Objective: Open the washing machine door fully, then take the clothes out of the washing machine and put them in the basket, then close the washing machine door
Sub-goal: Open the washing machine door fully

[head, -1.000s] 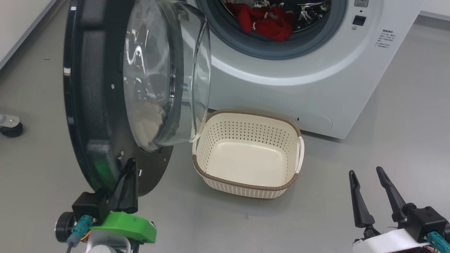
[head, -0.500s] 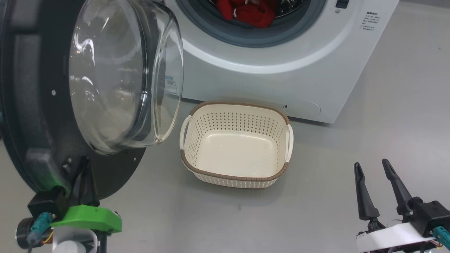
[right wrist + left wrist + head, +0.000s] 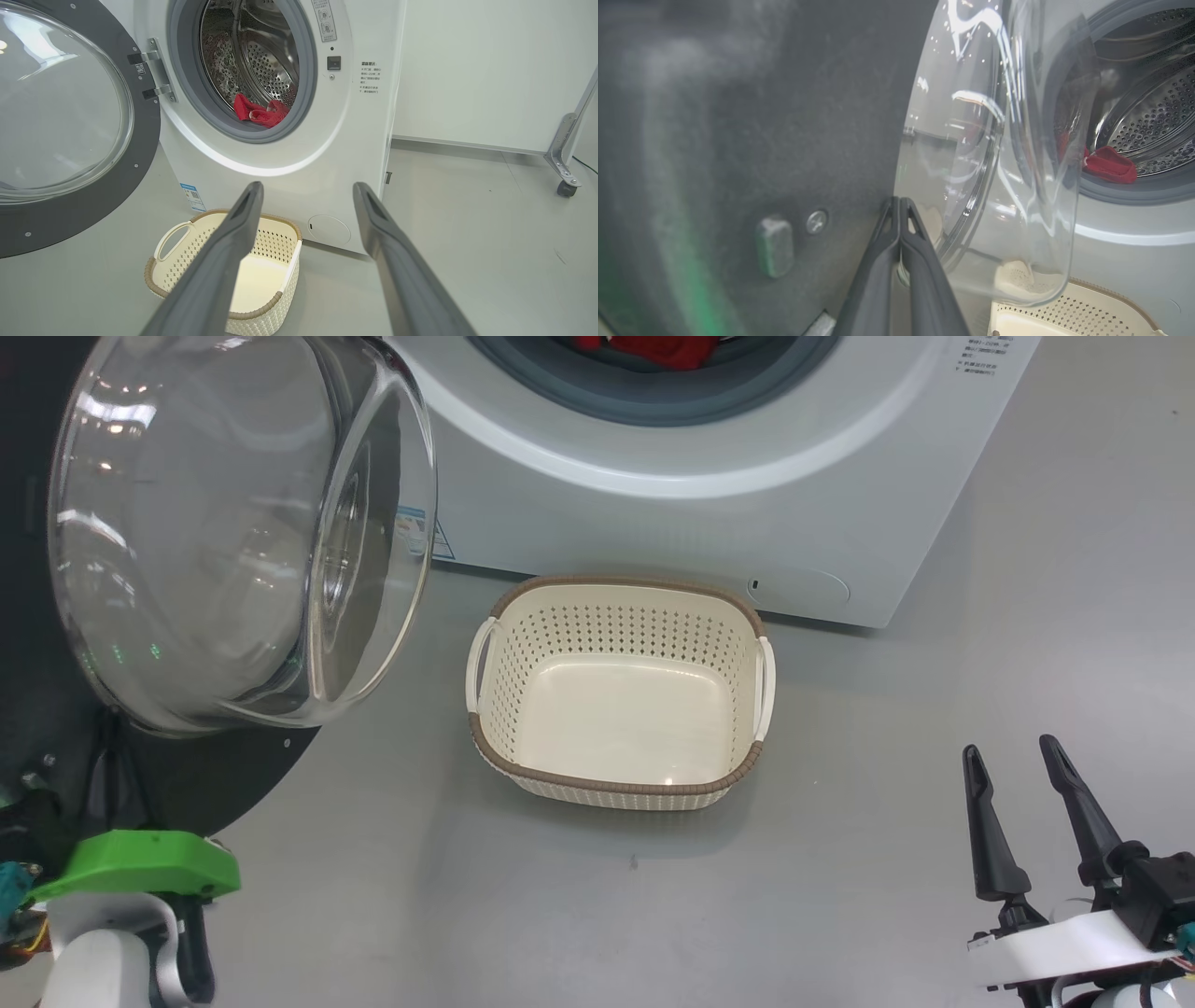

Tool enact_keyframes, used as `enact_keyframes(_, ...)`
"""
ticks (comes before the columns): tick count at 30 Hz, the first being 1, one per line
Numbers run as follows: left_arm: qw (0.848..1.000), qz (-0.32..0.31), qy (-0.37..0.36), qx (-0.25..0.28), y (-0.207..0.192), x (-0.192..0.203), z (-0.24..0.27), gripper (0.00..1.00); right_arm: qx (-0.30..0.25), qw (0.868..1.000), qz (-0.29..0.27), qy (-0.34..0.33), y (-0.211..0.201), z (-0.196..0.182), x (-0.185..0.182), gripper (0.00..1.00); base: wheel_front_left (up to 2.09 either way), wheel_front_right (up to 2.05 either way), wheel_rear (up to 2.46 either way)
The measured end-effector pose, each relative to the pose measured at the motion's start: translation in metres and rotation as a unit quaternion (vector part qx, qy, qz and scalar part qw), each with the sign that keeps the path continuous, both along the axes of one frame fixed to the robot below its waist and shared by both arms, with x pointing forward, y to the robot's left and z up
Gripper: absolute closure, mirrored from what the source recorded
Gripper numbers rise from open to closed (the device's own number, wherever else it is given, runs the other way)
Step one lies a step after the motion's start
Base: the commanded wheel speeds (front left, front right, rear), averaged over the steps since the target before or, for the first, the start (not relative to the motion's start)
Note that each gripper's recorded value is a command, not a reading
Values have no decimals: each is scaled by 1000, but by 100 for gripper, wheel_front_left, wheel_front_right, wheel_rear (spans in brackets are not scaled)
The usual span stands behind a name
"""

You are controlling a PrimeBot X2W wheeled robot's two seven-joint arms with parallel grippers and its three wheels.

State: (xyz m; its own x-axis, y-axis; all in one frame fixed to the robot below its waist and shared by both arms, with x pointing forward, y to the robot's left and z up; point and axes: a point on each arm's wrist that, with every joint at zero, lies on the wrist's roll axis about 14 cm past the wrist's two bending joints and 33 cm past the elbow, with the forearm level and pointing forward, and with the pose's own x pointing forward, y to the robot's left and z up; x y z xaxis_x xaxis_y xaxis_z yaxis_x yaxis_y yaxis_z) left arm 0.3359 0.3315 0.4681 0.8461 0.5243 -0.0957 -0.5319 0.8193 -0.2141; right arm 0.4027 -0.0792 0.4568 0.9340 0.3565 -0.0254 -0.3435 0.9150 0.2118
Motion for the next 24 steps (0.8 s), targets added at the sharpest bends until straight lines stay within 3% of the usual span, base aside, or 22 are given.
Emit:
enact_keyframes(14,997,79,9,17,57,-10,2,100,-3,1000,-2,4,-3,-5,5,0,0,0,0)
enact_keyframes(24,995,101,7,25,76,-7,7,100,-3,1000,-4,5,-4,-6,6,0,0,0,0)
